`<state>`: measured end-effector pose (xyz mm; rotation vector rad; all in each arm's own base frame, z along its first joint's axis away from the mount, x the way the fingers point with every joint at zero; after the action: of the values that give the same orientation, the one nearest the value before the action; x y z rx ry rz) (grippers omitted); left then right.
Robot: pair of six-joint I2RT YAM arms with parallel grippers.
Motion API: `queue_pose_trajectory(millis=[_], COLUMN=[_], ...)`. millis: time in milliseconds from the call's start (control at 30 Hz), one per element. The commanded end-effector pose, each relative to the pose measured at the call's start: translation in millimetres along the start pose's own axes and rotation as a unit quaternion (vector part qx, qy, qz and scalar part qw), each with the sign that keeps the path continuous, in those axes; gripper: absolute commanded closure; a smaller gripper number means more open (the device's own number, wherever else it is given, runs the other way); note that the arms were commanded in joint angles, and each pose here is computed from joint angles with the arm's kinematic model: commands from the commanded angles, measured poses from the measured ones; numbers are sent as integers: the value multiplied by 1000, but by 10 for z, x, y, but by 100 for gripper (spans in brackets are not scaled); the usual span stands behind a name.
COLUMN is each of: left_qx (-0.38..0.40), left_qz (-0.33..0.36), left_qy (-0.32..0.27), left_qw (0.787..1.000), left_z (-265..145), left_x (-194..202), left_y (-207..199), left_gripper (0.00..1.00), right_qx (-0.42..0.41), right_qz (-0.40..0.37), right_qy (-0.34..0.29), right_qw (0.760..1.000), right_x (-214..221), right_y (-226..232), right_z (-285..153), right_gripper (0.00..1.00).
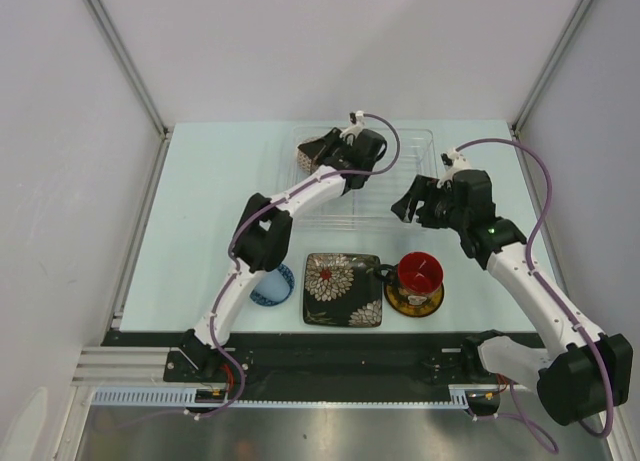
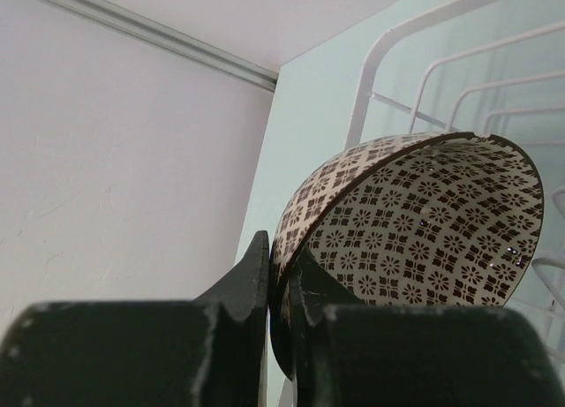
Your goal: Load the mixed dishes into the dish rack
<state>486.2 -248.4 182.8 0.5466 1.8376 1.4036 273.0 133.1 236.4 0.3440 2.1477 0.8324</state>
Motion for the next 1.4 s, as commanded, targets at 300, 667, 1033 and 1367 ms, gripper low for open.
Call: queue_pose_trajectory(millis=[300,667,1033,1367], left_qx=[31,122,188,226], left_qz=[-64,-61,-93,-102], left_qy=[3,-8,-57,-87], left_qw=[997,991,976,965], left_z=[24,-57,-163,-240], left_x=[-5,104,-42,-68], left_y=[41,-135,35,154], left_gripper=[98,82,71,60], right_qx=[-18,-22,-19,-29], right_qz=[9,14,12,8], right_qy=[-11,-5,-1,-7], right_qw=[1000,1000,1000,1000], right_x=[-17,-7,12,-9], right_y=[57,64,54,89], right_z=[-93,-69,-104,-133], right_gripper=[24,21,10,0])
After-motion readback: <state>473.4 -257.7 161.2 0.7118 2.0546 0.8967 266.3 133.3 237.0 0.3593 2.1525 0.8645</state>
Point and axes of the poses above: each gripper's point midway between its finger pads, its own z axis out along the fingers, its own y axis along the line the jaws close on, x = y × z, the point moved 5 cm from there along -z, back along the fingers, and after that the axes turned 15 degrees about z, right-handed, at the moved point
